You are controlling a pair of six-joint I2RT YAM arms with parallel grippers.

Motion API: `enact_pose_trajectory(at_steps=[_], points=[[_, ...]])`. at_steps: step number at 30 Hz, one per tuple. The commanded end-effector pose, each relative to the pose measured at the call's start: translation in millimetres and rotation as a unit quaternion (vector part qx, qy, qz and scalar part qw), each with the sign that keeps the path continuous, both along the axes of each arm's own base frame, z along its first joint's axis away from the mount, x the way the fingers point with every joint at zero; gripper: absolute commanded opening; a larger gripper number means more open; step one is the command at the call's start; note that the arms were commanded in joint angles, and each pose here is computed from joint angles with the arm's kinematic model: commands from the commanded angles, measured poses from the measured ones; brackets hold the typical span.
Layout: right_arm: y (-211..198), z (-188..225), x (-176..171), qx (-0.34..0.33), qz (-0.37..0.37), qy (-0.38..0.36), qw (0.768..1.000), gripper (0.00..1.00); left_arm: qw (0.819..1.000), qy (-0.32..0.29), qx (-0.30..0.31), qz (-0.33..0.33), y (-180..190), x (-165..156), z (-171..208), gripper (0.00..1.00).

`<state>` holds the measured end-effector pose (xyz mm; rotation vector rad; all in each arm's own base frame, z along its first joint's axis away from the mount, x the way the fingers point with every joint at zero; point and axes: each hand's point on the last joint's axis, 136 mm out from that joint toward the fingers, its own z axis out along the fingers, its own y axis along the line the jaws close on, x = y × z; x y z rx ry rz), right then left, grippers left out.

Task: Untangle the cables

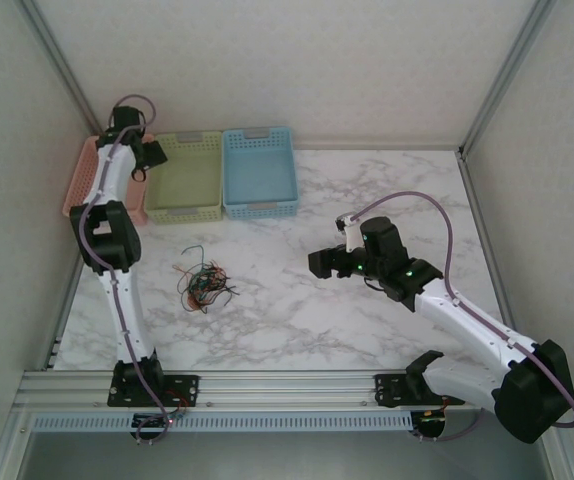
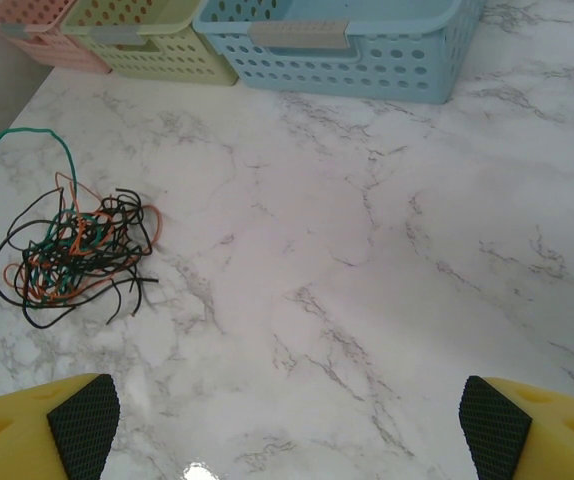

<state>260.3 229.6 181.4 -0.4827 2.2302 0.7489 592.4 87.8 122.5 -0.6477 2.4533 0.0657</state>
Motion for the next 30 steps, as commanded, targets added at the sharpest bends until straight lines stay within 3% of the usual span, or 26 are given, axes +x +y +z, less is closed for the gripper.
enact_pose_trajectory(at_steps=[1,8,15,23,30], points=[[3,15,2,0.005,0.002,-0.019,1.000,0.92,0.999,0.036,-0.024,-0.018,-1,-8,-17,0.90],[3,17,1,-0.001,0.006,-0.018,1.000,0.92,0.998,0.044,-0.048,-0.026,-9,-6,-31,0.86],[-4,25,1,-0.011,-0.003,-0.034,0.999,0.92,0.996,0.054,-0.058,-0.032,-12,-4,-42,0.70],[-7,27,0,-0.013,-0.005,-0.037,0.999,0.92,0.996,0.056,-0.064,-0.041,-21,-1,-49,0.58],[-12,27,1,-0.023,-0.015,-0.047,0.999,0.92,0.995,0.060,-0.052,-0.053,-28,0,-51,0.36]])
